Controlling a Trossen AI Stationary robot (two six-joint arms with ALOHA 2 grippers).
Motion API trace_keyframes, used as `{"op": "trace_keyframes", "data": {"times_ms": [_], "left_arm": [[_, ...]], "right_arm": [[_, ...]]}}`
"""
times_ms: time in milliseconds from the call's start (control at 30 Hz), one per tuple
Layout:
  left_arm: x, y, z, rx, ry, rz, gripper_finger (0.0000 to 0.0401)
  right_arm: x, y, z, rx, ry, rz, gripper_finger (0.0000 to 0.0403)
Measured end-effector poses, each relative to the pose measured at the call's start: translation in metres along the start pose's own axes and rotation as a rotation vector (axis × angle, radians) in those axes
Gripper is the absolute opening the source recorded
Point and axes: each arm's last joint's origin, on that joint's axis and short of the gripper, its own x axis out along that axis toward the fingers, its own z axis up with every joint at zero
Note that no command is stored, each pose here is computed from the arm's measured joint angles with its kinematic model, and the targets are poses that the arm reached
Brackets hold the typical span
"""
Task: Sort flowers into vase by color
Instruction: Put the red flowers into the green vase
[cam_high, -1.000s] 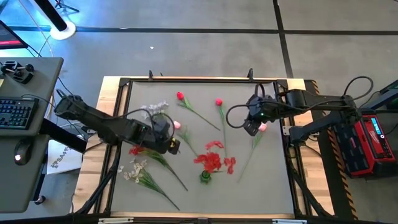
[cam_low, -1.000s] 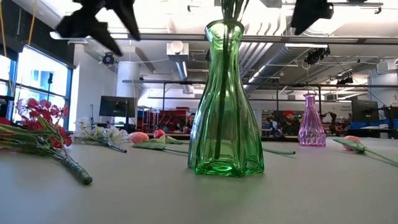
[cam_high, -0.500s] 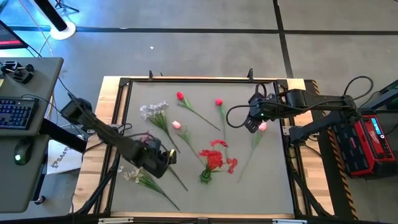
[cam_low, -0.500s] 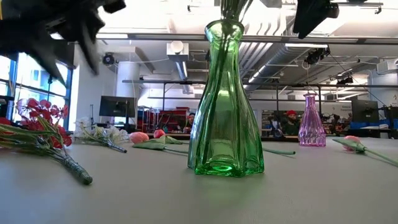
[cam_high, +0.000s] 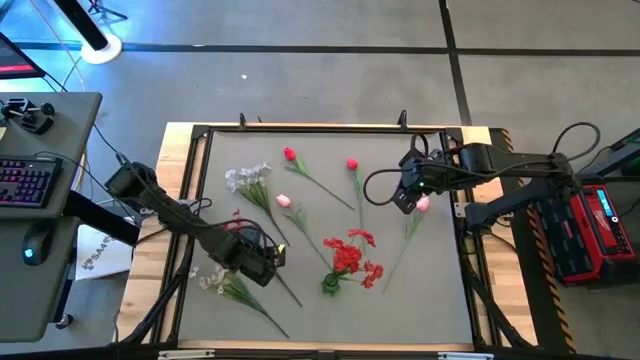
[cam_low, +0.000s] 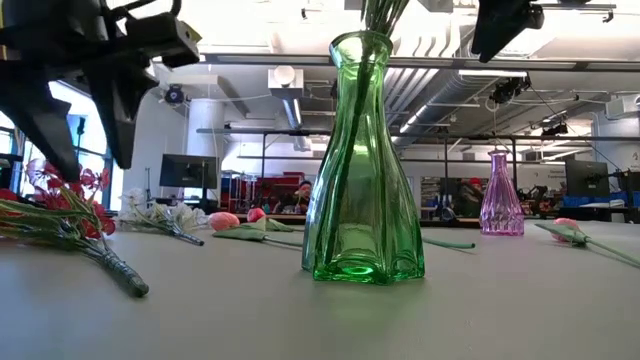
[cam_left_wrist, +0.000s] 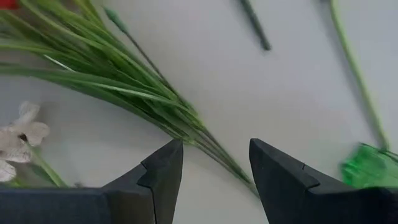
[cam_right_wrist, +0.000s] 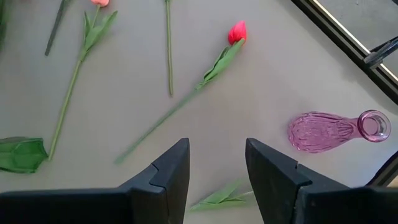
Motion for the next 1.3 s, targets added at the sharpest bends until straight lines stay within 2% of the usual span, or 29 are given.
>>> {"op": "trace_keyframes", "data": {"times_ms": [500, 733, 900, 1033, 1300], "left_arm": [[0.04, 0.0, -0.001, -0.034, 0.036, 0.222, 0.0172], [0.049, -0.008, 0.005, -0.075, 0.039, 0.201, 0.0172], [0.051, -0.012, 0.013, -0.032, 0.023, 0.189, 0.0166], [0.052, -0.014, 0.02, -0.017, 0.001, 0.183, 0.0131], [0.053, -0.017, 0.024, 0.006, -0.023, 0.159, 0.0011]], "right_arm": [[0.0, -0.001, -0.002, -0.044, 0.018, -0.011, 0.0145], [0.0, -0.001, -0.002, -0.077, 0.018, -0.01, 0.0145], [0.0, -0.001, -0.002, -0.081, 0.021, -0.008, 0.0145], [0.0, -0.001, -0.002, -0.085, 0.021, -0.007, 0.0145], [0.0, -0.001, -0.002, -0.076, 0.023, -0.009, 0.0145]]}}
